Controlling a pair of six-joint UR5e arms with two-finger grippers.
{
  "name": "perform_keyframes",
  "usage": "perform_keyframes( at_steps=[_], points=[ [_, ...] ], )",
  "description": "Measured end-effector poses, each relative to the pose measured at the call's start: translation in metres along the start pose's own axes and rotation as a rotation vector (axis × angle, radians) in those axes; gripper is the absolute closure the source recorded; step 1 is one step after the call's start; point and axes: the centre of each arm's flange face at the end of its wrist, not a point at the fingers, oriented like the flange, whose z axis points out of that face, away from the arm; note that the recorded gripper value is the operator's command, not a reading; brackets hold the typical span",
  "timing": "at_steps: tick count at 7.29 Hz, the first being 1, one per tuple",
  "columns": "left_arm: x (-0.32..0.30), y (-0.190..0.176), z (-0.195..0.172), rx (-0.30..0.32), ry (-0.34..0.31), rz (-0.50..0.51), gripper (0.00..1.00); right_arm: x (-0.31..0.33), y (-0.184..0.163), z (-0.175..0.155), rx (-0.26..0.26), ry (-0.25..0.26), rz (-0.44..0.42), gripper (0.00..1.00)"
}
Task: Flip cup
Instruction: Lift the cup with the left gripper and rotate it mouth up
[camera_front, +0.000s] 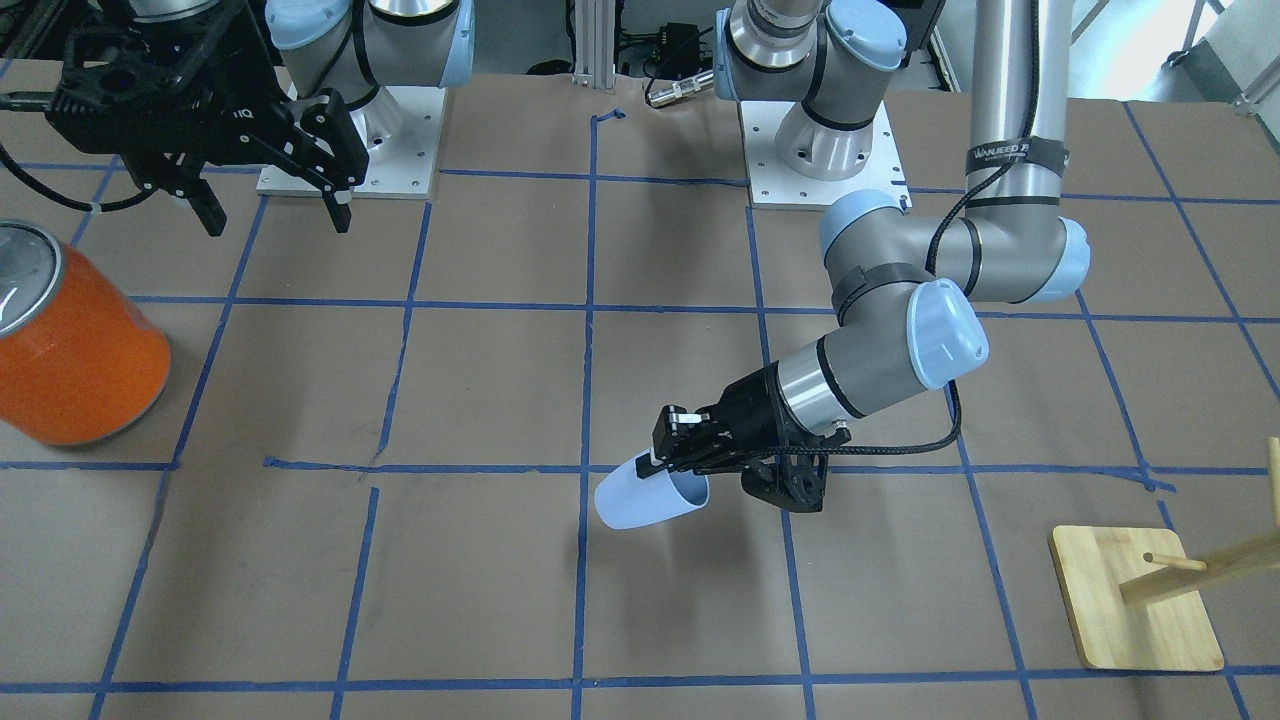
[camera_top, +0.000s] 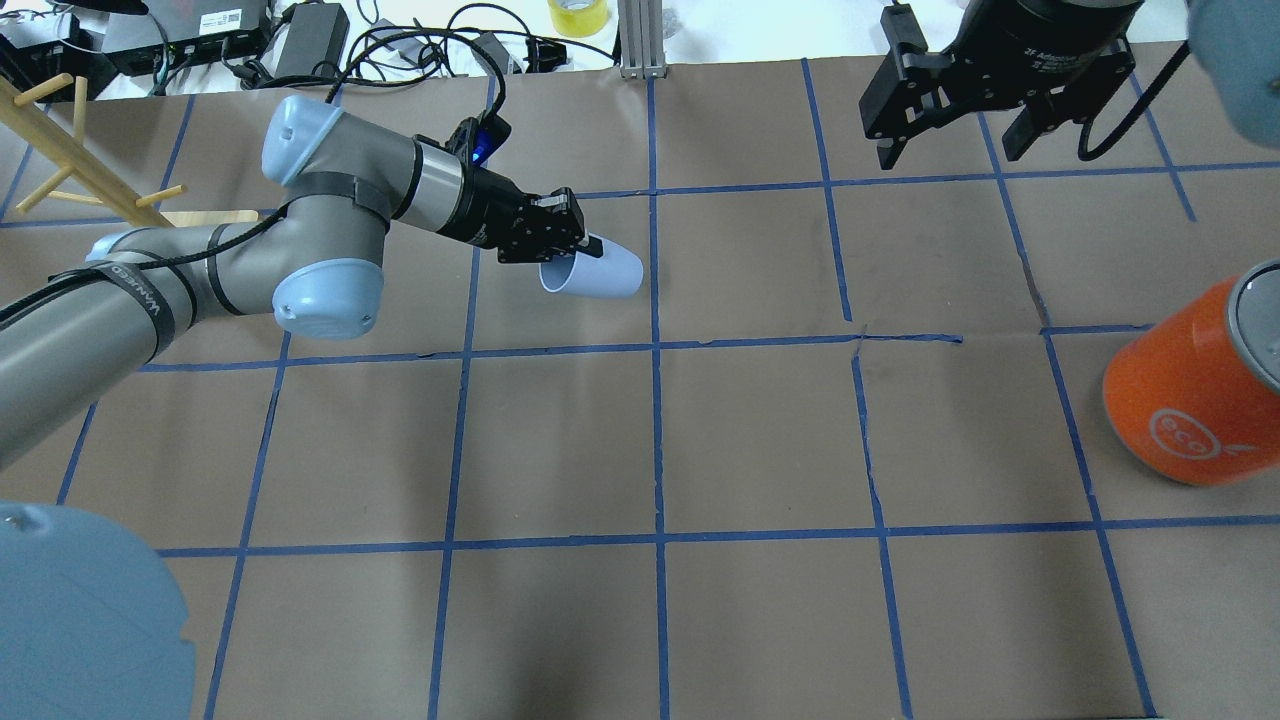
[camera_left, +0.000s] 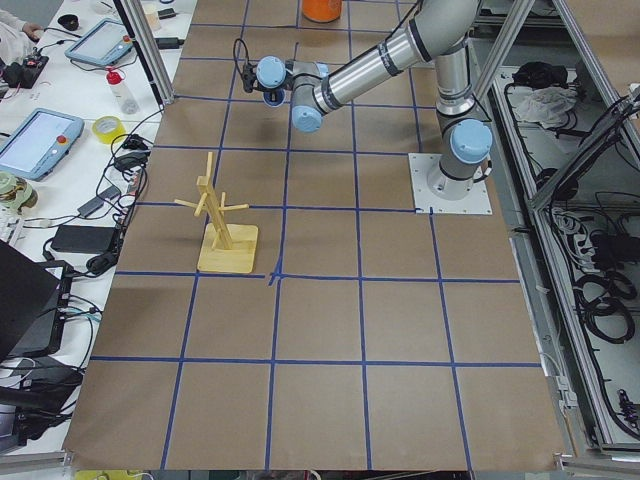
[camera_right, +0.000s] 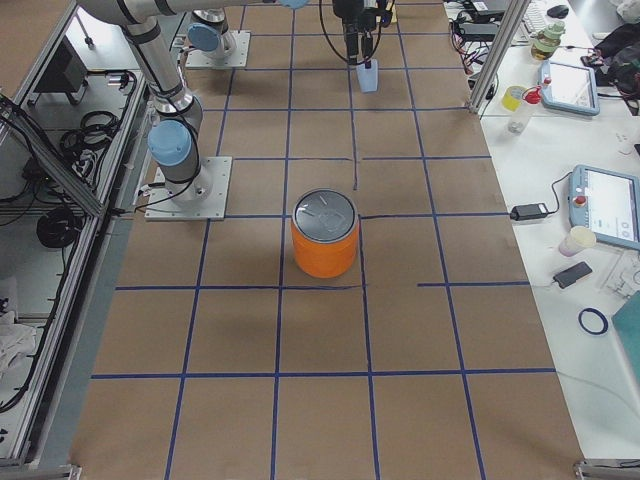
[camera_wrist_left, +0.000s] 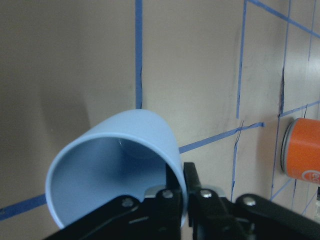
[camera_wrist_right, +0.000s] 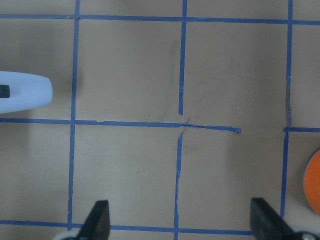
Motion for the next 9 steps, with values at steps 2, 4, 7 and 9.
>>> perform_keyframes(
  at_steps=[2,4,7,9],
  points=[
    [0.008,-0.006,-0.028,0.061,-0.189,0.064,1.0,0.0,0.0,0.001,-0.002,0.0,0.0,0.0],
    [0.011,-0.014,-0.051,0.085,-0.354,0.147,1.0,0.0,0.001,0.002,-0.004,0.0,0.0,0.0],
    [0.006,-0.042,-0.088,0.03,-0.642,0.324,1.0,0.0,0.001,0.003,-0.009,0.0,0.0,0.0],
    [-0.015,-0.058,-0.099,-0.012,-0.748,0.379,1.0,0.0,0.002,0.004,-0.01,0.0,0.0,0.0]
  ],
)
